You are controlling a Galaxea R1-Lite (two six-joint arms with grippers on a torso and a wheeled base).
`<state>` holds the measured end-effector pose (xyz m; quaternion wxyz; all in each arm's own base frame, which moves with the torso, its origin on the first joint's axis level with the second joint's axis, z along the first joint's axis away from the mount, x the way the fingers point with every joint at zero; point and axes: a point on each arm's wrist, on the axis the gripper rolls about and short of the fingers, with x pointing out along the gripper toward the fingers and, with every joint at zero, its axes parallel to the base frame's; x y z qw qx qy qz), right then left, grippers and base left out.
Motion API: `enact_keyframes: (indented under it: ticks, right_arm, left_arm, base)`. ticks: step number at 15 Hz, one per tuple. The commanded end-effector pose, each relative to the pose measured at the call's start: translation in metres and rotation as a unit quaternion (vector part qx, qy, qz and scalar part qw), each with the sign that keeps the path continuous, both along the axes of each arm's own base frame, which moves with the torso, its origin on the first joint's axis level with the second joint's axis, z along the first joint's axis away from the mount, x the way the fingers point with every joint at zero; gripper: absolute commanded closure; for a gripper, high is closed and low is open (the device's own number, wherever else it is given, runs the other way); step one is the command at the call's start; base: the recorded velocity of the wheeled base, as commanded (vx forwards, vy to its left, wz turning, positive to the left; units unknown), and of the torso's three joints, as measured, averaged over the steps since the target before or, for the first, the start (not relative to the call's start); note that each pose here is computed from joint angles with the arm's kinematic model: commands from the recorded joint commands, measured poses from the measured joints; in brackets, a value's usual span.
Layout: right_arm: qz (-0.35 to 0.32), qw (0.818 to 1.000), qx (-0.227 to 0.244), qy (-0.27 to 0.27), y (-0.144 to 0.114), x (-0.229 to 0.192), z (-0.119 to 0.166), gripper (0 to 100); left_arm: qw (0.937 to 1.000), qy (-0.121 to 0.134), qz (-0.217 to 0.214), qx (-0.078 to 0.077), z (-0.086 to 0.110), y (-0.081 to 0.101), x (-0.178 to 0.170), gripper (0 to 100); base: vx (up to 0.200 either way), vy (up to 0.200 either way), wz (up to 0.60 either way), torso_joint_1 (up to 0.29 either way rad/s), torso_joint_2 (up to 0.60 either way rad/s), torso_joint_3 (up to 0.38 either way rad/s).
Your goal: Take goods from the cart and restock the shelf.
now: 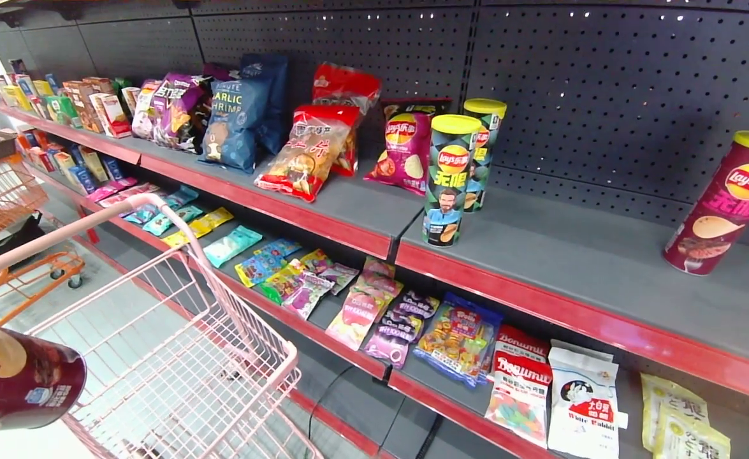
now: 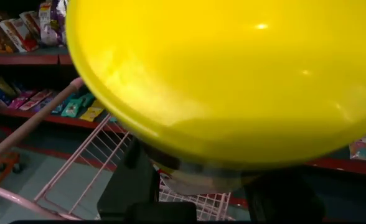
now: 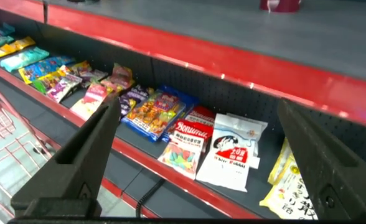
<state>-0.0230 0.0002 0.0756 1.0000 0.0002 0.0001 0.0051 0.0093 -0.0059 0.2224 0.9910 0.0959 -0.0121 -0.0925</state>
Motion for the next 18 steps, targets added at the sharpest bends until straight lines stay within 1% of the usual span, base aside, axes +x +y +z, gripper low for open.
enact_keyframes:
  ticks: [1, 5, 6, 7, 11, 13, 16, 18]
  right_arm:
    - [0.0, 1.0, 0.001, 0.001, 0.0, 0.0001, 0.0, 0]
    - [0.0, 1.0, 0.001, 0.001, 0.0, 0.0001, 0.0, 0]
    - [0.0, 1.0, 0.001, 0.001, 0.0, 0.0001, 0.0, 0]
    - [0.0, 1.0, 0.001, 0.001, 0.0, 0.0001, 0.0, 0]
    - [0.0, 1.0, 0.001, 0.001, 0.0, 0.0001, 0.0, 0]
    - [0.0, 1.0, 0.001, 0.001, 0.0, 0.0001, 0.0, 0]
    - [0.0, 1.0, 0.001, 0.001, 0.0, 0.0001, 0.0, 0]
    - [0.0, 1.0, 0.001, 0.001, 0.0, 0.0001, 0.0, 0]
  left_arm:
    - [1.0, 0.001, 0.001, 0.0, -0.0013, 0.0, -0.0002, 100]
    - [1.0, -0.001, 0.0, 0.001, -0.0005, -0.0001, -0.0005, 100]
    - [1.0, -0.002, 0.001, 0.003, -0.0001, -0.0001, -0.0006, 100]
    - [1.0, -0.001, 0.002, 0.008, -0.0011, 0.0, -0.0003, 100]
    - [0.9999, -0.002, 0.002, 0.012, -0.0009, 0.0, -0.0003, 100]
    - [0.9998, -0.003, 0.002, 0.017, -0.0009, 0.0, -0.0003, 100]
    - [0.9998, -0.005, 0.002, 0.018, -0.0009, -0.0001, -0.001, 100]
    - [0.9998, -0.009, 0.001, 0.02, -0.0008, -0.0004, -0.0027, 100]
  base:
    - [0.0, 0.0, 0.0, 0.203, -0.48, -0.271]
    - [0.0, 0.0, -0.6, 0.04, -0.1, -0.06]
    - [0.0, 0.0, -0.6, 0.017, 0.0, -0.012]
    - [0.0, 0.0, -0.6, 0.012, 0.01, -0.007]
    - [0.0, 0.0, -0.6, 0.007, 0.0, 0.001]
    - [0.0, 0.0, -0.6, 0.002, 0.0, 0.005]
    - [0.0, 0.0, 0.0, 0.0, 0.0, 0.0]
    - [0.2, 0.0, 0.0, 0.002, 0.0, 0.002]
